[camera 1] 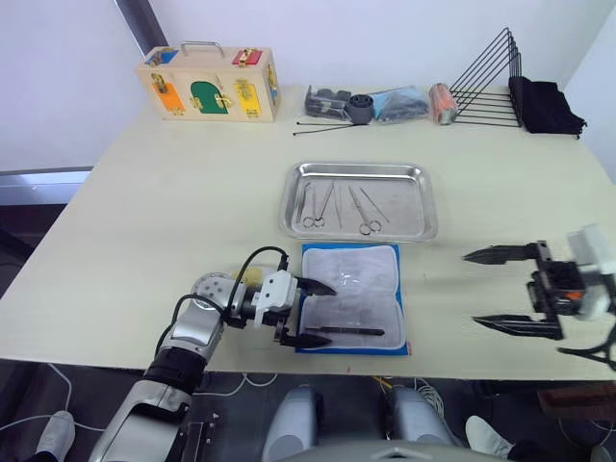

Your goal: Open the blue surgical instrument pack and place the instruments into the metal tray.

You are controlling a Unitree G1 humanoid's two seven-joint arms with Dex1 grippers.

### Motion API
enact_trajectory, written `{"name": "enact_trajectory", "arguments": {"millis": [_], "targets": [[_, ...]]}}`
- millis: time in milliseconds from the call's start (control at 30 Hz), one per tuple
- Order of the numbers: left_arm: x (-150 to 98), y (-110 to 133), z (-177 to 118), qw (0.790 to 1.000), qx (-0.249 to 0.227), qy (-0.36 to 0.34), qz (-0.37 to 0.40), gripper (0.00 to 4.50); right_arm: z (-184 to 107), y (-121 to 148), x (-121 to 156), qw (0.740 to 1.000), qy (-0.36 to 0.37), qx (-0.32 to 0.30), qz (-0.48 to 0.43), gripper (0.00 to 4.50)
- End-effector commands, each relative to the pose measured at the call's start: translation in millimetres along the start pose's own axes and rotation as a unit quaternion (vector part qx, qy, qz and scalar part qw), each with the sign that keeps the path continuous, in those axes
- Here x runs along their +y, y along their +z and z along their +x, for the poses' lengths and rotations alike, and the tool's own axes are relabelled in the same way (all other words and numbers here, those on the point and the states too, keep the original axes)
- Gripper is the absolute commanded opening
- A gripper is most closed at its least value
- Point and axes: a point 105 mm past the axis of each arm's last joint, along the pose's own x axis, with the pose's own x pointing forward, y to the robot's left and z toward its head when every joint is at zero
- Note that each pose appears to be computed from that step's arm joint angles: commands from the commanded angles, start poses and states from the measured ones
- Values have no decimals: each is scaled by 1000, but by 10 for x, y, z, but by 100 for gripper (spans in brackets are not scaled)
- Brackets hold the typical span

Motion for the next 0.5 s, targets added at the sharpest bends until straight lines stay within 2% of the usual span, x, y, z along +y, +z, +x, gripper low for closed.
{"name": "enact_trajectory", "arguments": {"millis": [33,200,300,500], "targets": [[-195,-287,39,997,30,-26,-61,450,-88,169,78,999,31,12,-25,447],[-207,-305,50,997,32,-30,-61,450,-49,250,47,999,25,18,-40,447],[-204,-310,60,997,32,-32,-60,450,62,142,-5,999,0,26,-47,447],[-201,-311,56,997,34,-33,-58,450,384,-98,4,998,7,36,-55,447]]}}
